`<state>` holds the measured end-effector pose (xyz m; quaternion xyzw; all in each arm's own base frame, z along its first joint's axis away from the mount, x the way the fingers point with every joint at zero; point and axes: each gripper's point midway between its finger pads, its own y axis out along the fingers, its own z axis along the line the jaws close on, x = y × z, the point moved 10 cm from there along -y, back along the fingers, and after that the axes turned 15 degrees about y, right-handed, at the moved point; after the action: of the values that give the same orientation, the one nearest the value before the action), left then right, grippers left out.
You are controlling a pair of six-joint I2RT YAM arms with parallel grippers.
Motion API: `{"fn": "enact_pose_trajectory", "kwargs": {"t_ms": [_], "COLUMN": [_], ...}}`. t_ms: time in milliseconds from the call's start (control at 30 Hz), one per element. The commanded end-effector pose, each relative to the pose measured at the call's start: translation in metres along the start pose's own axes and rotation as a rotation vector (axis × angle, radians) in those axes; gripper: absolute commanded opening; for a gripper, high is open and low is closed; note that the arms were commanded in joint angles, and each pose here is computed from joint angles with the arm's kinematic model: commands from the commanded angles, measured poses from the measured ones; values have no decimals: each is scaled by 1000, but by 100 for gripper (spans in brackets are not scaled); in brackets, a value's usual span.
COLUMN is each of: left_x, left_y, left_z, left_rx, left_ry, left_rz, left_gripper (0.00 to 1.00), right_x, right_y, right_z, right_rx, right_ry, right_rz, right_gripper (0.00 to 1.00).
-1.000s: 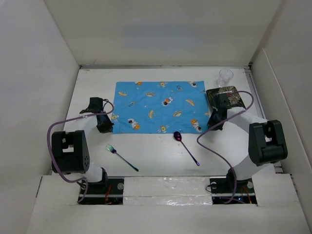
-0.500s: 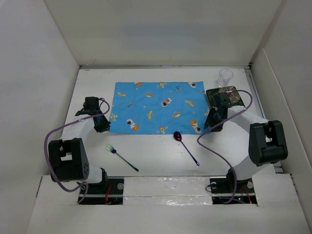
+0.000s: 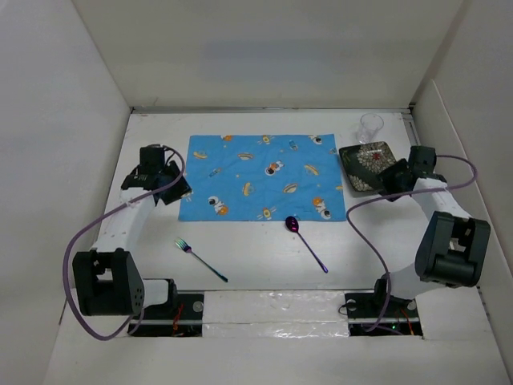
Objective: Set the dinner table for one person
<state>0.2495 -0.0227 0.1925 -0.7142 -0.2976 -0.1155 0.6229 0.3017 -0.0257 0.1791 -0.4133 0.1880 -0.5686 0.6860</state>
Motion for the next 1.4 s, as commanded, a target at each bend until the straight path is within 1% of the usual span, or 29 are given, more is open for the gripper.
{"fn": "enact_pose_trajectory", "kwargs": {"t_ms": [0, 67, 100, 167, 233, 433, 533, 600, 633, 667, 733, 767, 833, 900, 933, 1033, 1067, 1100, 1167, 1200, 1233, 1267, 1300, 1367], "left_x": [22, 28, 29, 28, 25, 15, 15, 17, 17, 18, 20, 20, 20, 19, 19, 18, 21, 21, 27, 34, 37, 41, 46, 58], "left_y": [-25, -33, -35, -35, -35, -33, -34, -35, -35, -36, -35, -36, -35, -33, -33, -30, -31, -31, -35, -39, -40, -42, -44, -51], "left_z": [-29, -38, -39, -39, -37, -34, -34, -35, -35, -35, -35, -36, -36, -36, -37, -37, -39, -39, -43, -47, -49, -51, -54, -61], "left_rx": [-152, -224, -238, -242, -237, -244, -242, -248, -249, -246, -244, -248, -251, -260, -263, -273, -291, -291, -318, -341, -356, -373, -396, -437], "left_ry": [56, 68, 71, 73, 84, 85, 85, 86, 86, 84, 82, 80, 76, 72, 73, 71, 76, 78, 84, 85, 81, 82, 84, 94], "left_rz": [-103, -140, -154, -151, -144, -147, -155, -169, -167, -172, -177, -178, -180, -173, -172, -156, -163, -164, -183, -207, -214, -226, -242, -265], "left_gripper": [37, 37, 38, 38, 37, 37, 36, 35, 35, 35, 34, 34, 34, 34, 34, 33, 32, 32, 31, 31, 31, 31, 31, 31], "right_x": [13, 22, 28, 37, 39, 46, 48, 48, 49, 49, 47, 46, 40, 36, 36, 32, 32, 30, 23, 10, 4, -3, -9, -30], "right_y": [15, 20, 23, 35, 50, 71, 80, 83, 82, 82, 78, 75, 62, 49, 33, 4, -32, -32, -62, -76, -82, -87, -96, -101], "right_z": [0, -2, -5, -8, -15, -15, -17, -18, -17, -18, -20, -21, -27, -32, -27, -26, -13, -14, 3, 22, 34, 46, 64, 87], "right_rx": [80, 86, 80, 64, 20, -26, -55, -57, -68, -81, -87, -89, -98, -100, -62, -36, 67, 56, 164, 221, 252, 304, 375, 436], "right_ry": [220, 297, 326, 377, 413, 495, 528, 546, 552, 568, 577, 574, 565, 531, 509, 411, 312, 313, 194, 90, 61, -12, -74, -216], "right_rz": [10, -31, -58, -73, -40, -55, -60, -63, -67, -72, -81, -86, -111, -136, -157, -188, -216, -210, -213, -171, -158, -135, -78, 29], "right_gripper": [56, 56, 57, 57, 56, 52, 45, 37, 30, 20, 8, 1, 0, 0, 0, 0, 0, 0, 0, 0, 0, 0, 0, 0]}}
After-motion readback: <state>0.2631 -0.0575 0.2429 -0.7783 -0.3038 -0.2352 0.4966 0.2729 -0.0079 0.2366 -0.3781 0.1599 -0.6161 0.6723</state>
